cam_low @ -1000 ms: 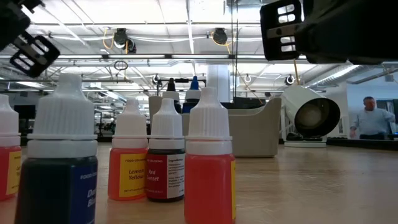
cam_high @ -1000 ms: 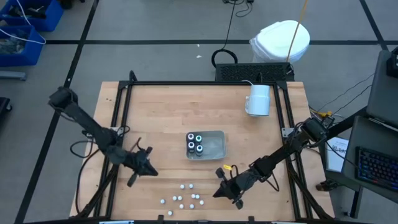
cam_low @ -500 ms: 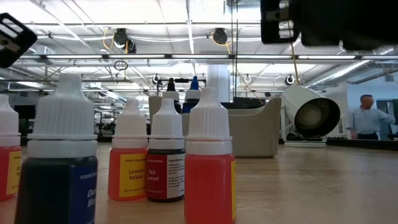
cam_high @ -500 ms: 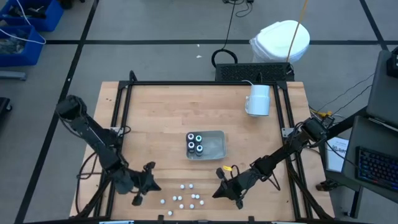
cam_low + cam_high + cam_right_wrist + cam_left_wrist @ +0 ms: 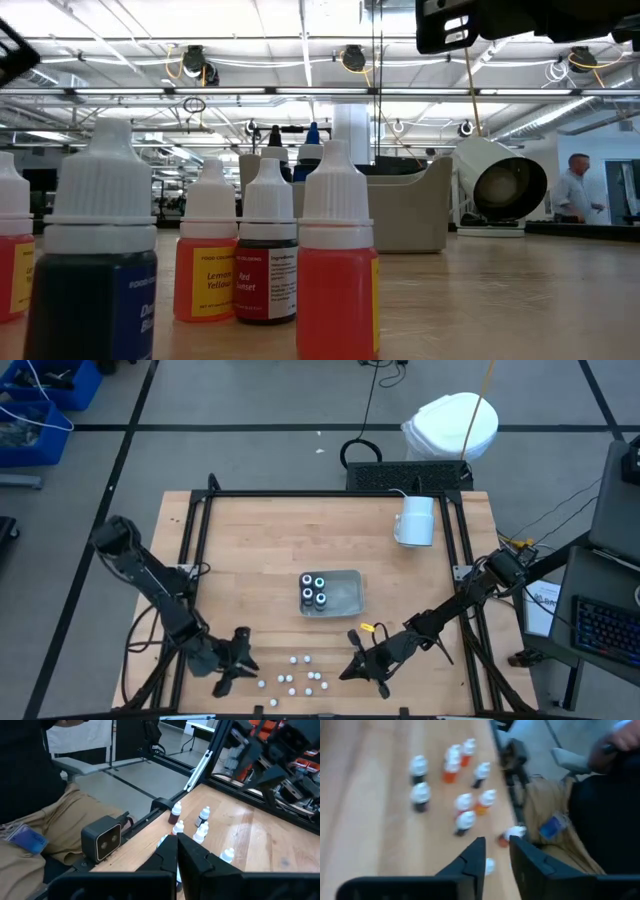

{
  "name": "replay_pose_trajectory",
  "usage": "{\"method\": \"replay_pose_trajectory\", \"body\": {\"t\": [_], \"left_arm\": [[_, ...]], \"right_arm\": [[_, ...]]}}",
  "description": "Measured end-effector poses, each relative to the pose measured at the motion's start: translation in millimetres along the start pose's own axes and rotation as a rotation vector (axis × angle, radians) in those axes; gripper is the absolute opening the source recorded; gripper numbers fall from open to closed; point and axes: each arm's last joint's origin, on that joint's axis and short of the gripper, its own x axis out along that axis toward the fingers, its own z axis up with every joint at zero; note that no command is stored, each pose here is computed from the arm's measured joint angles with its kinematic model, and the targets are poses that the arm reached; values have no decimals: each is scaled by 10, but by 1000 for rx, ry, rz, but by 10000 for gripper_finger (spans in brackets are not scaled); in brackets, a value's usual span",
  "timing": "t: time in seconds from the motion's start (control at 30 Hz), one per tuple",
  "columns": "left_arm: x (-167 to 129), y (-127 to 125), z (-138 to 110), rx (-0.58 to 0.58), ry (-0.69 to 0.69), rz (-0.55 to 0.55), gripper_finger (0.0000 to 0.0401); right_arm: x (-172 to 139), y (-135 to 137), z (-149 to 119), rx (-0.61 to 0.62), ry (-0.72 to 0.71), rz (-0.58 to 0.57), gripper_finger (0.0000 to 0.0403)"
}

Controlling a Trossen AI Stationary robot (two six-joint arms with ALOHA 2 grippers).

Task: Pick & Place food coloring
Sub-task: Put the small black food coloring into the gray bin

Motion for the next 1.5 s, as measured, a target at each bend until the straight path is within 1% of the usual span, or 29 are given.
{"method": "replay_pose_trajectory", "body": {"t": [0.13,0.3,0.37,0.43,0.6,0.73,0.87,1.13,1.4,1.5], "left_arm": [[83,-158,13,125,14,-28,147],[320,-234,-87,314,69,0,199],[403,-255,-116,359,86,8,215],[461,-266,-134,376,96,14,227],[512,-231,-155,383,136,57,243],[500,-164,-191,359,185,133,244],[491,-138,-216,318,214,154,244],[492,-138,-216,262,209,158,244],[496,-142,-226,261,211,157,244],[547,-124,-276,266,231,162,244]], "right_arm": [[0,-2,0,0,0,-1,0],[0,-1,-3,3,3,0,0],[0,-2,-2,3,2,0,0],[0,-2,-2,6,3,0,0],[0,0,-13,33,14,2,0],[-1,1,-18,32,20,3,0],[-1,1,-16,32,18,2,0],[-1,2,-21,32,24,3,0],[-1,3,-26,31,28,4,0],[-1,4,-30,31,32,5,0]]}}
